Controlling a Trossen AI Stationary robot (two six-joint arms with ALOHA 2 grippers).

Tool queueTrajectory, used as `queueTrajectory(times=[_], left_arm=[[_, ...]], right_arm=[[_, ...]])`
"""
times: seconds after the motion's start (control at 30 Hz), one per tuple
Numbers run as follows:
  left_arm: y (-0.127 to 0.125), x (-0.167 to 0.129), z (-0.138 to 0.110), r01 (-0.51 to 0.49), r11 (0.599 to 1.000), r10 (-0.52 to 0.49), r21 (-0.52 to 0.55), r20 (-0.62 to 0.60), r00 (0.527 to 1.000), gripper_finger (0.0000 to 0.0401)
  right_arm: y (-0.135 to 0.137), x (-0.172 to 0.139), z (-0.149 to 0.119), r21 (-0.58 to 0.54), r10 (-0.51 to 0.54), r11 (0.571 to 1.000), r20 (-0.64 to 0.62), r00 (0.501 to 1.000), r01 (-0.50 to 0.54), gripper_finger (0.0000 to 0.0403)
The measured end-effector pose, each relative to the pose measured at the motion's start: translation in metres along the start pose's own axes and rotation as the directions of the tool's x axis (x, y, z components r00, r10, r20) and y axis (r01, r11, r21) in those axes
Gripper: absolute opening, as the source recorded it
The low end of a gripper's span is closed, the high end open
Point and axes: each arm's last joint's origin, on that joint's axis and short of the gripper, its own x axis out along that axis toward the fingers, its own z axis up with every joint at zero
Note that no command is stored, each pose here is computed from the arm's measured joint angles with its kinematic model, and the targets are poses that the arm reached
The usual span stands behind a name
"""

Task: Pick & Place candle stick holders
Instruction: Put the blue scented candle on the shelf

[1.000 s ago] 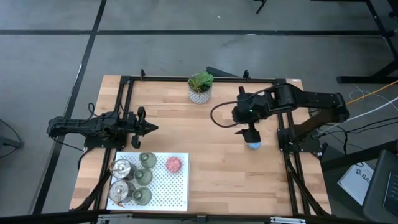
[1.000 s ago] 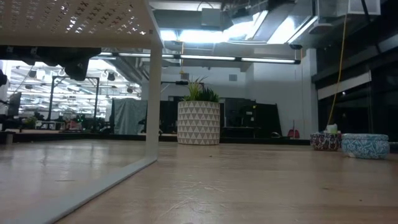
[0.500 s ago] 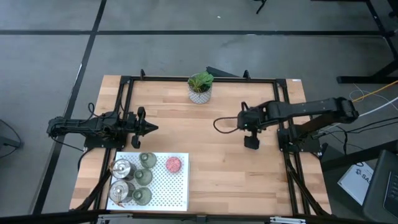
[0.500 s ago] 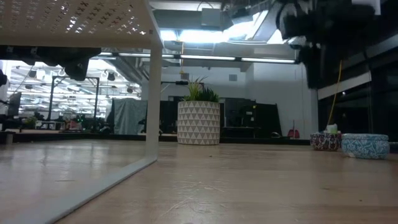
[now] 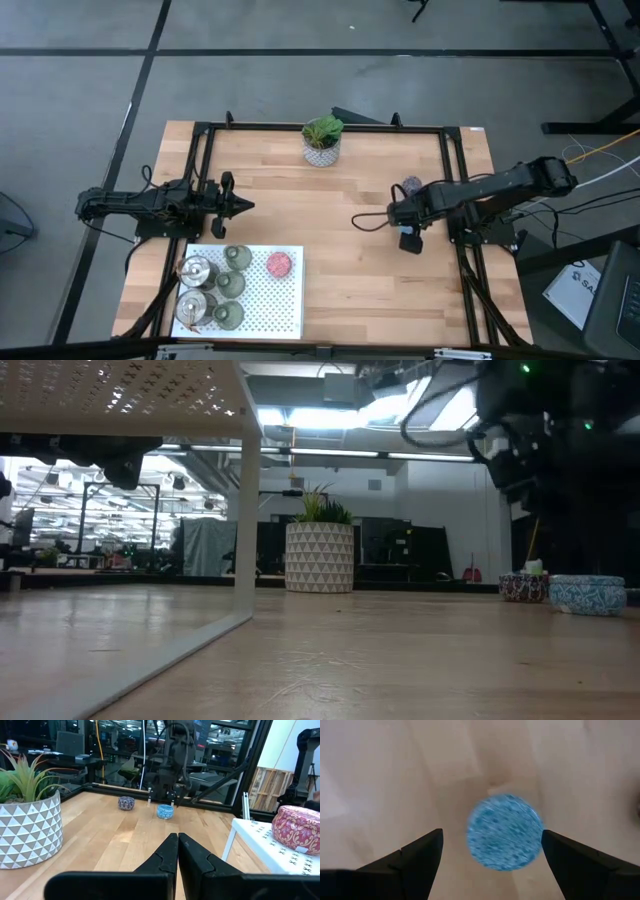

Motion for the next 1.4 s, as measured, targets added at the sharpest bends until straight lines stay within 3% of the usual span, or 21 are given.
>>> queueTrajectory(times=[0.27, 0.5, 0.9, 1.13, 1.4], left_arm=[[0.0, 0.0, 0.0, 0.0, 1.0, 0.0, 0.0, 0.0, 1.0, 0.0006], [0.0, 0.0, 0.0, 0.0, 1.0, 0.0, 0.0, 0.0, 1.0, 0.0006], [0.0, 0.0, 0.0, 0.0, 1.0, 0.0, 0.0, 0.0, 1.0, 0.0006], [0.0, 0.0, 0.0, 0.0, 1.0, 0.0, 0.0, 0.0, 1.0, 0.0006], [0.0, 0.0, 0.0, 0.0, 1.0, 0.0, 0.0, 0.0, 1.0, 0.0006]], right_arm=[[-0.002, 0.02, -0.013, 0.025, -0.043, 0.999, -0.024, 0.999, 0.044, 0.0339], [-0.002, 0.036, -0.013, 0.027, -0.005, 1.0, 0.057, 0.998, 0.003, 0.0339], [0.0, 0.038, -0.011, 0.031, 0.055, 0.998, 0.08, 0.995, -0.057, 0.0338], [0.001, 0.037, -0.011, 0.029, 0.075, 0.997, 0.071, 0.995, -0.077, 0.0287], [0.002, 0.036, -0.012, 0.054, 0.11, 0.992, 0.047, 0.993, -0.113, 0.0287]])
